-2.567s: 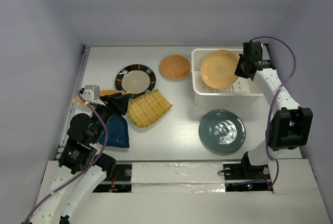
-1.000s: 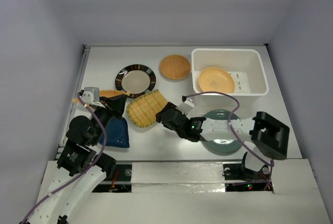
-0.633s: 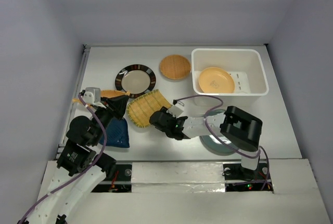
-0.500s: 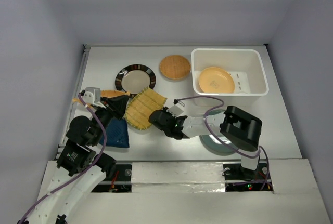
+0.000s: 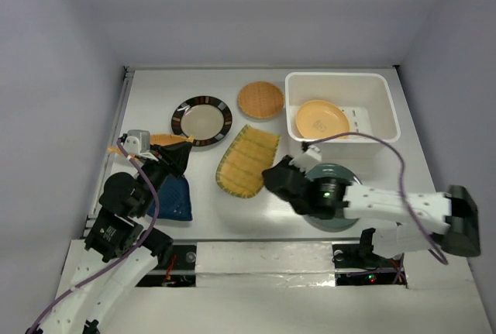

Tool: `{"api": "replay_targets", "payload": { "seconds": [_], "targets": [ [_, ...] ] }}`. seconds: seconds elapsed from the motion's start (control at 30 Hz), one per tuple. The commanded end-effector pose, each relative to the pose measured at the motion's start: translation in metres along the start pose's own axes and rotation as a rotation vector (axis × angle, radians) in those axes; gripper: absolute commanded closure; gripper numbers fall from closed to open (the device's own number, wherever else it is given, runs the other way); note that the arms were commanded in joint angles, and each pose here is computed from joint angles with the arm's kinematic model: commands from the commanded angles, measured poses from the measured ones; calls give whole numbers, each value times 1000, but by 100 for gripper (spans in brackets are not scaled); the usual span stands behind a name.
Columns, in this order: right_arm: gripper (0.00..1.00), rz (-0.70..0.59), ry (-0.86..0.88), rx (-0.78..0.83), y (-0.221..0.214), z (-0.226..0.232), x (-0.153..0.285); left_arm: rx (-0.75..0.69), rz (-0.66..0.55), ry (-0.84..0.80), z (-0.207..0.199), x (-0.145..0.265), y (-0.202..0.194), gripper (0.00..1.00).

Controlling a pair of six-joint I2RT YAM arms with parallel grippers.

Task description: Place the plates into the plastic bin on the countertop

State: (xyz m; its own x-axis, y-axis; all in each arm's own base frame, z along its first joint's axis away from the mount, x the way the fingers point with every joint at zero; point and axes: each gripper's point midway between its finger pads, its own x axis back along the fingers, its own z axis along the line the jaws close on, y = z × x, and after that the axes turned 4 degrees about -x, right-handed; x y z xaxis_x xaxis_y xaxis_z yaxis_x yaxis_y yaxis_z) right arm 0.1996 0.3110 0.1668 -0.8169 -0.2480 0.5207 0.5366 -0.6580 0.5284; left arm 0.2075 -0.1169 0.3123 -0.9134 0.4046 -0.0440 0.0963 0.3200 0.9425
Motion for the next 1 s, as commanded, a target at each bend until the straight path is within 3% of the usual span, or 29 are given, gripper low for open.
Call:
{"api": "replay_targets", "payload": {
  "seconds": [0.0,0.07,0.1,0.13,0.23,0.27,0.4,0.5,0.77,0.83,0.87,0.9,0.97],
  "targets": [
    [100,-317,88,6,126,28,50,-1,-59,-22,-8,0,23,89],
    [100,-433,109,-50,192,24,62,-2,-54,-27,-9,0,22,88],
    [100,-429,111,27,206,19,62,-2,-53,-28,-9,-1,22,88],
    [100,-522,89,-15,248,9,61,-3,-53,-29,-10,-1,22,88],
    [100,-584,78,68,294,-5,62,-4,-49,-27,-9,-1,20,88],
    [100,-647,17,60,327,-20,65,-1,-48,-25,-9,-1,20,88],
    [100,-590,-37,126,364,-43,31,-2,-50,-14,-6,-2,20,87],
    [100,-480,-58,154,365,-54,-15,-2,-43,-12,-6,-3,19,86],
    [100,-326,-45,137,333,-68,-64,-6,-43,-2,-3,-4,19,86],
    [89,-343,-95,112,334,-79,-63,-6,-45,-6,-4,-4,20,86],
    [58,-350,-116,107,334,-84,-62,-6,-46,-6,-4,-4,20,86],
    [41,-378,-139,103,338,-87,-55,-6,-45,-6,-4,-3,20,86],
    [23,-402,-143,107,341,-87,-44,-6,-47,-8,-5,-3,20,86]
  ]
}}
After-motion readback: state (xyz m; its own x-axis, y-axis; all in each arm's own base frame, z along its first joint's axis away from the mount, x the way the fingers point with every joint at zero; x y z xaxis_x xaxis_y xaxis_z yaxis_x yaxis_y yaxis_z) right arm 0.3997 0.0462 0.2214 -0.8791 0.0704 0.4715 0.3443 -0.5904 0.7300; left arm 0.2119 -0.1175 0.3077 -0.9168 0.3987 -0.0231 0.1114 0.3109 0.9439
